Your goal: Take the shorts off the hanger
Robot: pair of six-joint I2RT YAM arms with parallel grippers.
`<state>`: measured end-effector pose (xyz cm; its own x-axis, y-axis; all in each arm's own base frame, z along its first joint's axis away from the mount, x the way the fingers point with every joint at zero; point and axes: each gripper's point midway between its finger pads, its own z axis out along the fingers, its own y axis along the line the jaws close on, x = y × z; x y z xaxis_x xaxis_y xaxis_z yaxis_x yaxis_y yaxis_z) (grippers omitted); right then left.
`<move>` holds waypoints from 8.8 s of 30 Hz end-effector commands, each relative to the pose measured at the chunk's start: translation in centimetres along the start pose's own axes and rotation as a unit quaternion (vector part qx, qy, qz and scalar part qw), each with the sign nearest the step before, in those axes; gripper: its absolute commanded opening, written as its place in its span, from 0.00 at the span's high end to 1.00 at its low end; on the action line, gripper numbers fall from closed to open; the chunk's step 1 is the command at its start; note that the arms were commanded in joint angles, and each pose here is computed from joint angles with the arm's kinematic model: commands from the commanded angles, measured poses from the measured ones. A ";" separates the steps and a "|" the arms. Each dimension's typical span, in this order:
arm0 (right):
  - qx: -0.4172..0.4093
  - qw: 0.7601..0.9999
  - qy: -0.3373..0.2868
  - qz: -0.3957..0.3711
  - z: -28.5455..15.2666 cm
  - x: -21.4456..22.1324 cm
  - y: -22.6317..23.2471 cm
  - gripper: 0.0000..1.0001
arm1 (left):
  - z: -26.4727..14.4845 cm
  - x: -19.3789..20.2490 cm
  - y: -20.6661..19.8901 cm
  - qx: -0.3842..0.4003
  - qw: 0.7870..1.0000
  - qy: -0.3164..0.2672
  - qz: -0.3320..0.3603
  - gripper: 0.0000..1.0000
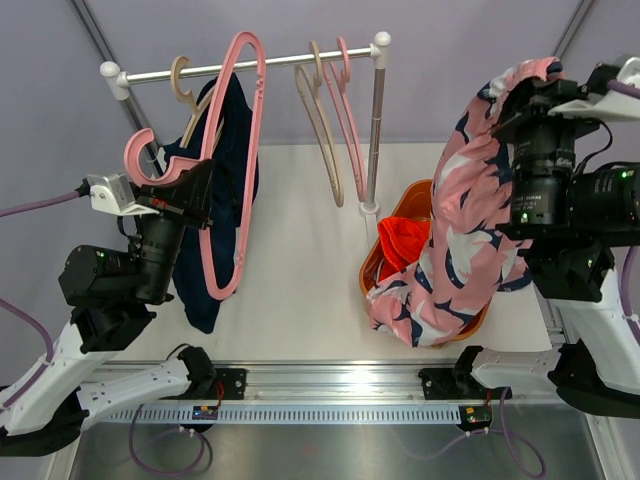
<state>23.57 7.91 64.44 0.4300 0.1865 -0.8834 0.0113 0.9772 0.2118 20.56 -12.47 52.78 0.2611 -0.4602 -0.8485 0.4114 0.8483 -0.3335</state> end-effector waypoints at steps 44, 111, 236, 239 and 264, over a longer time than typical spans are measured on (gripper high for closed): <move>0.104 0.780 0.592 0.175 -18.1 55.4 -5.1 0.96 | -0.8 1.3 0.5 -0.010 0.999 0.041 -0.008 0.97; -0.041 0.925 0.338 0.167 -14.1 26.0 -5.8 0.25 | 23.5 15.0 7.8 -0.127 0.939 0.226 0.225 0.84; -0.045 0.910 0.385 0.151 -14.6 30.7 -5.3 0.22 | 14.8 10.0 19.0 -0.235 0.912 0.247 0.229 0.78; -0.046 0.910 0.384 0.152 -14.6 30.7 -5.3 0.22 | 14.8 9.9 18.8 -0.240 0.915 0.244 0.213 0.88; -0.060 0.909 0.381 0.158 -14.3 30.8 -4.7 0.22 | 10.9 5.5 10.6 -0.144 0.951 0.217 0.168 1.00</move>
<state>23.54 10.13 29.59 -0.3797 0.4358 -0.8160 -0.0850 0.8619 0.4999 38.04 -7.40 46.78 -0.1597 0.0000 -0.9872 0.0158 0.9999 -0.0025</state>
